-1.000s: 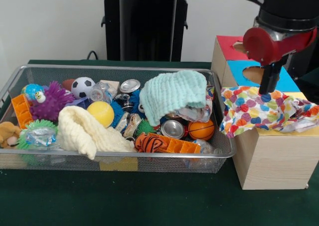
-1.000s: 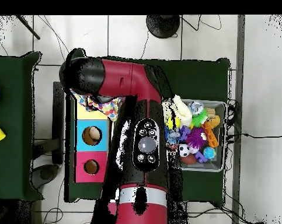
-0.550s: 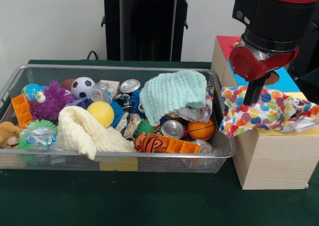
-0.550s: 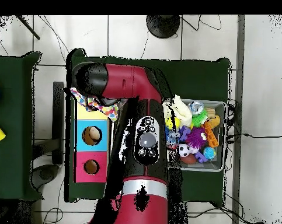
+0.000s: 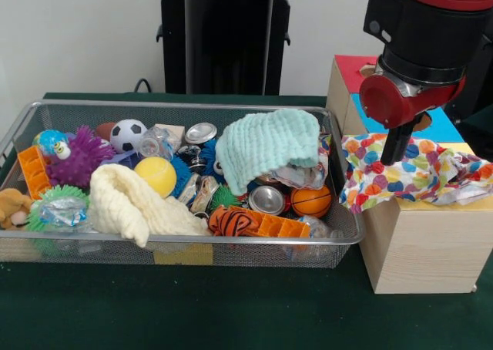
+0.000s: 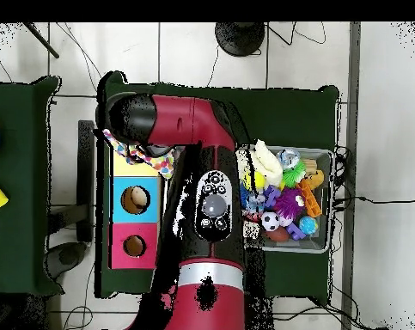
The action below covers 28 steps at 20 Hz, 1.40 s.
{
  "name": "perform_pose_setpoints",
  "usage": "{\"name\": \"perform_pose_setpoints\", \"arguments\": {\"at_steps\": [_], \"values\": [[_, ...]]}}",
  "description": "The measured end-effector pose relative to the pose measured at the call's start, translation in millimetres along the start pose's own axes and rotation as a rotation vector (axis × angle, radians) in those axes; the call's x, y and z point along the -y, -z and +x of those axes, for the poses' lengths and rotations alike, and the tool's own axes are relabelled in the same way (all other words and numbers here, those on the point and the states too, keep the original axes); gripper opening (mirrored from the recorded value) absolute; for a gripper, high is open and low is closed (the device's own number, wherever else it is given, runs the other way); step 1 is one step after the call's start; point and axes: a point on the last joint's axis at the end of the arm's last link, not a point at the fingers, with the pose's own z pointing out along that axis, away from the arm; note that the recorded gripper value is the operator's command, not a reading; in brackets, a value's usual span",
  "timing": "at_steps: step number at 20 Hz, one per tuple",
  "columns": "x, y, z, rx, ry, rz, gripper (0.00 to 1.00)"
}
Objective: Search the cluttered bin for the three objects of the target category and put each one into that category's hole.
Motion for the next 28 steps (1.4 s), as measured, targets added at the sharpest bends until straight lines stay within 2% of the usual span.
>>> {"name": "perform_pose_setpoints", "arguments": {"at_steps": [8, 18, 28], "values": [[-3.7, -3.2, -0.4, 0.004, 0.003, -0.002, 0.00], [-5.0, -12.0, -0.3, 0.032, 0.003, 0.019, 0.00], [-17.2, -30.9, 12.3, 0.011, 0.001, -0.002, 0.00]]}}
